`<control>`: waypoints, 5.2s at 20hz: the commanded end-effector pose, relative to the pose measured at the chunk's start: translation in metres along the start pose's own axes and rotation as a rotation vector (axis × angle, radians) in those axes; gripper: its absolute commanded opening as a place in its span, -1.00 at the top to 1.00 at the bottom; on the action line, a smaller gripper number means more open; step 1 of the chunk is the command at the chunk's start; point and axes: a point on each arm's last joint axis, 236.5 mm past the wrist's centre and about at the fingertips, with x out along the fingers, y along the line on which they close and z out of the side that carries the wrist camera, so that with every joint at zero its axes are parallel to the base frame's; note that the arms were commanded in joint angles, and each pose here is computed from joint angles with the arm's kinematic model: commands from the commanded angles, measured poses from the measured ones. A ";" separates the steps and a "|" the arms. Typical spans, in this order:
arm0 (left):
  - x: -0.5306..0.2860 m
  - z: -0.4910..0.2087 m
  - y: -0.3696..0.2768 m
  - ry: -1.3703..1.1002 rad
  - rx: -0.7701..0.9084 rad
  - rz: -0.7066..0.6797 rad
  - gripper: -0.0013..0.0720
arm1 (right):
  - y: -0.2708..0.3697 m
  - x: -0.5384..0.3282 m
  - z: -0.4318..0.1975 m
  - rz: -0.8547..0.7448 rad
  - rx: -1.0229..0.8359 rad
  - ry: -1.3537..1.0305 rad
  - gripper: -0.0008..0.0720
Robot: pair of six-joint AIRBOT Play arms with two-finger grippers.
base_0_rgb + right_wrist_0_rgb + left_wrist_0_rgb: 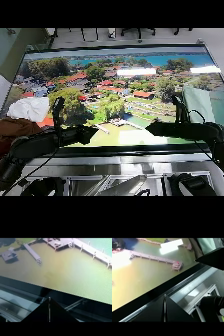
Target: Fold the shirts.
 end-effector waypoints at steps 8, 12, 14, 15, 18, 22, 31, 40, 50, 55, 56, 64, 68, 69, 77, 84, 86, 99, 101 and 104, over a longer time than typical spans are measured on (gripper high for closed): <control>-0.017 0.020 0.046 -0.039 0.019 0.153 0.92 | 0.000 0.000 0.000 0.000 -0.001 0.000 0.92; -0.088 0.075 0.137 -0.128 0.134 0.564 0.77 | 0.000 0.000 0.000 0.000 -0.001 0.000 0.92; -0.131 0.090 0.191 -0.098 0.128 0.784 -0.97 | 0.000 0.000 0.000 0.000 -0.001 0.000 0.92; -0.149 0.094 0.219 -0.080 0.099 0.873 -0.97 | 0.000 0.000 0.000 0.000 -0.001 0.000 0.92; -0.172 0.100 0.294 -0.059 -0.043 0.990 -0.97 | 0.000 0.000 0.000 0.000 -0.001 0.000 0.92; -0.157 0.118 0.394 -0.030 -0.112 1.033 -0.97 | 0.000 0.000 0.000 0.000 -0.001 0.001 0.92; -0.099 0.102 0.536 0.168 -0.286 1.014 -0.97 | -0.001 0.000 0.002 -0.007 -0.020 -0.007 0.92; -0.112 0.178 0.461 0.140 -0.213 0.999 0.92 | -0.001 0.000 0.001 -0.006 -0.019 -0.007 0.92; -0.019 0.228 0.115 0.091 0.299 0.689 0.92 | -0.001 0.000 -0.003 -0.006 -0.018 0.012 0.92; 0.112 0.097 0.056 0.336 0.368 0.480 0.92 | -0.002 0.000 -0.003 -0.007 -0.018 0.011 0.69; 0.129 0.079 0.054 0.365 0.384 0.467 0.80 | -0.001 0.000 -0.002 -0.007 -0.019 0.010 0.13; 0.043 0.117 0.098 0.389 0.190 0.535 -0.25 | -0.052 -0.036 0.064 -0.087 0.104 -0.108 -0.28; 0.034 0.047 0.124 0.416 -0.169 0.355 -0.25 | -0.097 -0.002 0.082 -0.093 0.195 -0.051 -0.53; 0.042 0.022 0.135 0.415 -0.228 0.339 -0.25 | -0.103 0.015 0.087 -0.077 0.220 -0.034 -0.53; 0.116 -0.056 0.188 0.363 -0.370 0.361 -0.25 | -0.093 0.151 0.116 -0.001 0.266 0.155 -0.52; 0.142 -0.039 0.199 0.452 -0.207 0.375 0.92 | -0.082 0.201 0.164 0.023 0.262 0.149 -0.33; 0.139 -0.032 0.199 0.451 -0.175 0.385 0.92 | -0.084 0.206 0.169 0.026 0.260 0.145 -0.02; 0.057 0.090 0.162 0.284 0.158 0.481 0.92 | -0.030 0.110 0.256 0.090 0.088 -0.131 0.93; -0.006 0.160 0.119 0.079 0.218 0.484 0.92 | 0.032 0.015 0.286 0.142 -0.089 -0.289 0.93; -0.115 0.240 0.034 -0.269 0.344 0.477 0.92 | 0.135 -0.145 0.286 0.172 -0.393 -0.584 0.93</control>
